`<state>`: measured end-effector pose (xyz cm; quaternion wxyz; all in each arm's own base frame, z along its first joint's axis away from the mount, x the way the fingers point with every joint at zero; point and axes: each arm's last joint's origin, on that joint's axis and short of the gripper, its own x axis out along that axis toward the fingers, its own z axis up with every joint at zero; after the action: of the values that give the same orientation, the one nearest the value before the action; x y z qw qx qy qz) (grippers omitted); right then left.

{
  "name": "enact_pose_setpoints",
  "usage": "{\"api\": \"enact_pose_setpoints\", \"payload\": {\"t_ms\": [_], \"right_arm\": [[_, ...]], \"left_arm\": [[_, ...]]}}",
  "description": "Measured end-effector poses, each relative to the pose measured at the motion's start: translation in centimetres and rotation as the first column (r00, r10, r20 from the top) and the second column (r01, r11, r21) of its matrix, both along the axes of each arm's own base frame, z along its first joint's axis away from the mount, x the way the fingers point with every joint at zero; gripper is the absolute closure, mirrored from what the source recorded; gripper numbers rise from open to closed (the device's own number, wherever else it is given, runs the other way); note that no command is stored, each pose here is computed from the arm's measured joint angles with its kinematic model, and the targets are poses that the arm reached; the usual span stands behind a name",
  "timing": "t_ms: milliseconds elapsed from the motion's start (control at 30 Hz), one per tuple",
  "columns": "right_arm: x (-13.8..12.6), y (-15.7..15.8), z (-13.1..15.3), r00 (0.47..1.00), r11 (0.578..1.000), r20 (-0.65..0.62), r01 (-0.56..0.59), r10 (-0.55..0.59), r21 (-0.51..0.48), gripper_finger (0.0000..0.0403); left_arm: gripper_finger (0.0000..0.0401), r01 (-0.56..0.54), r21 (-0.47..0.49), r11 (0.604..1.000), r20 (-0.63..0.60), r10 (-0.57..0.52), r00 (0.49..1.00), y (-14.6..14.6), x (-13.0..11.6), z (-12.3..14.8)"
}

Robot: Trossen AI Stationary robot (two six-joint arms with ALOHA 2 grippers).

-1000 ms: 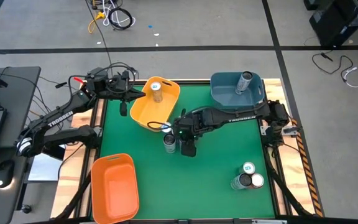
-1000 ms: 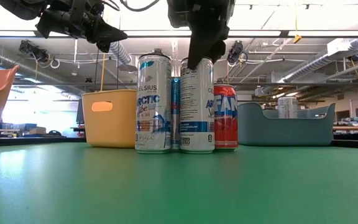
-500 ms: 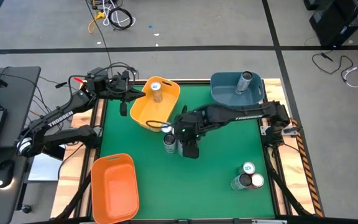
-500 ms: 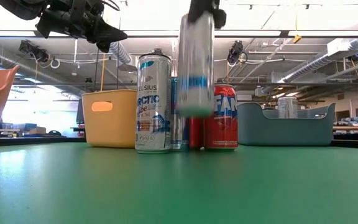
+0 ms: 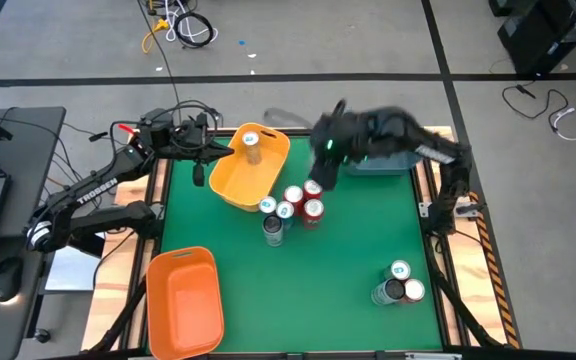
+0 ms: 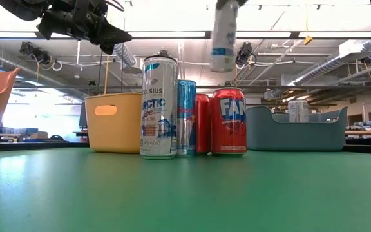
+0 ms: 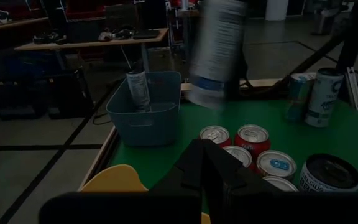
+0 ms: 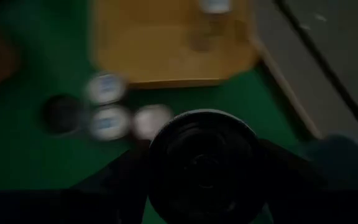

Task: Sort soda cans
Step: Put the white blue soda can into the blue bin

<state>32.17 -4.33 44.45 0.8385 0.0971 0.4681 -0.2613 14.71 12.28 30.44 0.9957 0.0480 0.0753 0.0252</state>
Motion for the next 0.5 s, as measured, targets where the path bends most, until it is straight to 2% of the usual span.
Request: {"api": "enact_pose_setpoints", "payload": {"t_ms": [100, 233, 333, 500], "right_arm": [[-1.5, -4.1, 0.3, 0.991, 0.991, 0.003, 0.132, -0.131, -0.013, 0.0160], [-3.8, -9.5, -0.1, 0.956, 0.956, -0.022, 0.293, -0.293, -0.001, 0.0160], [-5.3, -12.7, -1.0, 0.931, 0.932, -0.064, 0.362, -0.360, 0.017, 0.0160], [-6.7, -16.2, -4.4, 0.878, 0.890, -0.199, 0.453, -0.436, 0.046, 0.0160]], "left_arm": [[0.0396, 0.000, -0.002, 1.000, -0.002, 0.000, 1.000, 0.0, 0.0, 0.0], [0.0396, 0.000, -0.006, 1.000, -0.006, 0.000, 1.000, 0.0, 0.0, -0.1], [0.0396, -0.001, -0.005, 1.000, -0.006, 0.001, 1.000, 0.0, 0.0, -0.1], [0.0396, -0.001, -0.004, 1.000, -0.006, 0.001, 1.000, 0.0, 0.0, -0.1]]}}
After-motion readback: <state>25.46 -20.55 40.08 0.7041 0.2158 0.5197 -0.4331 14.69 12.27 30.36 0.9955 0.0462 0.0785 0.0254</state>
